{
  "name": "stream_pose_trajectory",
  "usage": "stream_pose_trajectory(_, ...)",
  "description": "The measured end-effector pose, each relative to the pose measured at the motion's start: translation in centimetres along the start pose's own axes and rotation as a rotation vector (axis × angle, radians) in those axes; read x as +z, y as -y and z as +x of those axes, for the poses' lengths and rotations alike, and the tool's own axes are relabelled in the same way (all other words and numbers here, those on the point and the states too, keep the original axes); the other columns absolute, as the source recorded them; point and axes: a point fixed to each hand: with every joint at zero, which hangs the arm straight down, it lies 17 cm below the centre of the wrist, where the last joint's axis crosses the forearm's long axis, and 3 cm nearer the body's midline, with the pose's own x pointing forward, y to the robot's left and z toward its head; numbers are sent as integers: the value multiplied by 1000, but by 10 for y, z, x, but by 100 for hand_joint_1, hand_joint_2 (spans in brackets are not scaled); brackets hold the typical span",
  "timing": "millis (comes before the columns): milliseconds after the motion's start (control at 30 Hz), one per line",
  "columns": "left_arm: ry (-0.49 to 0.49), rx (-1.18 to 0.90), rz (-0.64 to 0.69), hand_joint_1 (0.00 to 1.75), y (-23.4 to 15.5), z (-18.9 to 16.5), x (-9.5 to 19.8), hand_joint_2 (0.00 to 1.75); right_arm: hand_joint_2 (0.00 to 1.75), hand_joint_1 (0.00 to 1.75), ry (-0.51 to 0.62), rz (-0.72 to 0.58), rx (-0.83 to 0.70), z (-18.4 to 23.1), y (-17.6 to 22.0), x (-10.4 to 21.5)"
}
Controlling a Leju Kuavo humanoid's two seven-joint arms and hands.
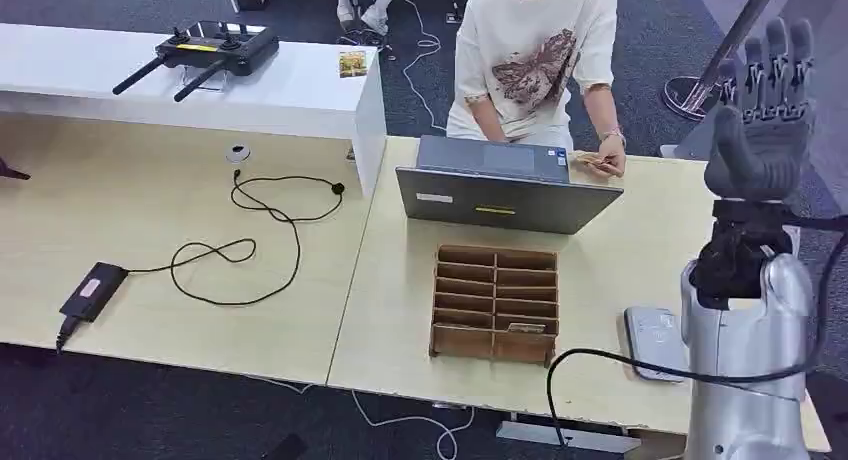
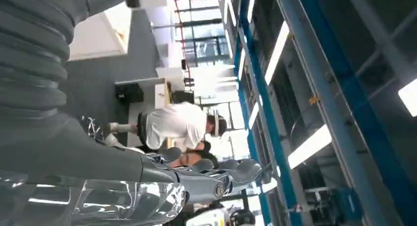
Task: Pass the card to the sensor for recognition and then transmit it.
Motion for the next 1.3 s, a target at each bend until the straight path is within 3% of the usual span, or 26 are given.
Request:
stream_pose_trajectory(233,-31,62,2,0,4,-10,0,0,175,0,-55,1,340,-12,-21,113)
stream_pose_trajectory(433,-57,71,-2,0,6,-17,1,0,175,0,-206,-43,559,-33,-46,190)
stream_pose_trajectory(733,-65,30,-10,0,13,-14,1,0,175,0,-358,-16,1222,-41,-36,217)
stream_pose_trajectory(900,-62,10,-11,0,15,-12,1,0,175,0,-468,46,1470,-55,-32,227)
stream_pose_trajectory(1033,-61,-1,-12,0,15,-12,1,0,175,0,-562,93,1582,-68,-30,238)
stream_pose_trajectory(1300,-61,-21,-13,0,15,-12,1,0,175,0,-626,188,1600,-88,-42,250)
